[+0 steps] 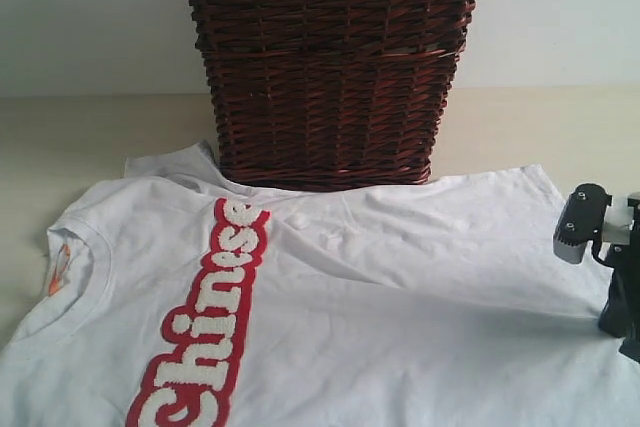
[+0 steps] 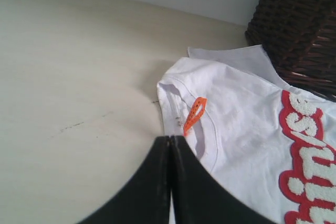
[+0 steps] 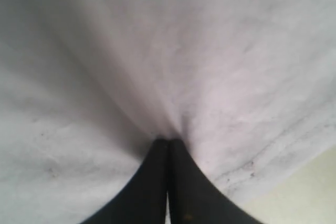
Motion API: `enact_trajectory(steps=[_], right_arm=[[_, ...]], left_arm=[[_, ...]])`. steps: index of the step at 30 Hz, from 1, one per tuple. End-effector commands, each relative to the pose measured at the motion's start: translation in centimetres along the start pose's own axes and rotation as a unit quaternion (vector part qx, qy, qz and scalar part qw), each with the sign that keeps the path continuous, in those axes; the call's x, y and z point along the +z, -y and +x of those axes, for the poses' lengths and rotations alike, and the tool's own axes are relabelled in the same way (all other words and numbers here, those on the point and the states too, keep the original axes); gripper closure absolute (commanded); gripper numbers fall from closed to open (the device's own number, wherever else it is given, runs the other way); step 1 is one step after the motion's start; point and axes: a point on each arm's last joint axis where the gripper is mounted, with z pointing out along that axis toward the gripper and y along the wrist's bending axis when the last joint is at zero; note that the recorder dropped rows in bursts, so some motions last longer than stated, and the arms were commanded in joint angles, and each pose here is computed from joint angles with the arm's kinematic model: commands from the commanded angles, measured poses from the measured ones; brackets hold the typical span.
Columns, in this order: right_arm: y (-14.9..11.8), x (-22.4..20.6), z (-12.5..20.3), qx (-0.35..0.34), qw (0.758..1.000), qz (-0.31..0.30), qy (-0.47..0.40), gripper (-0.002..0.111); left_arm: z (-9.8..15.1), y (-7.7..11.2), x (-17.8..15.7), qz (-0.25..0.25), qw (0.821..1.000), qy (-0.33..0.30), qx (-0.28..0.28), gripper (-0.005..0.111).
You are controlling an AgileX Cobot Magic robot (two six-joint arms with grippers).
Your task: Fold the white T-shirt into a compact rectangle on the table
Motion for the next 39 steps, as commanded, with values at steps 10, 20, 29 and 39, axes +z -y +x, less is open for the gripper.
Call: enact_trajectory(steps=[10, 20, 29, 39], right_arm=[[-3.3, -6.7, -0.3, -0.190, 0.976, -0.015, 0.108, 0.050], [-5.0, -7.9, 1.4, -0.368, 0.909, -0.113, 0.163, 0.042], [-1.4, -9.0, 1.8, -0.085, 0.959, -0.083, 0.259, 0.047], [0.7, -8.9, 2.9, -0.029, 0.976, 0.000, 0.218, 0.011]], left_arm=[[-0.1, 0.1, 0.0, 0.003, 1.000, 0.001, -0.001, 0.107], [-0.1, 0.1, 0.0, 0.003, 1.000, 0.001, -0.001, 0.107], [-0.1, 0.1, 0.0, 0.003, 1.000, 0.001, -0.001, 0.107], [-0.1, 0.1, 0.0, 0.003, 1.000, 0.001, -0.001, 0.107]])
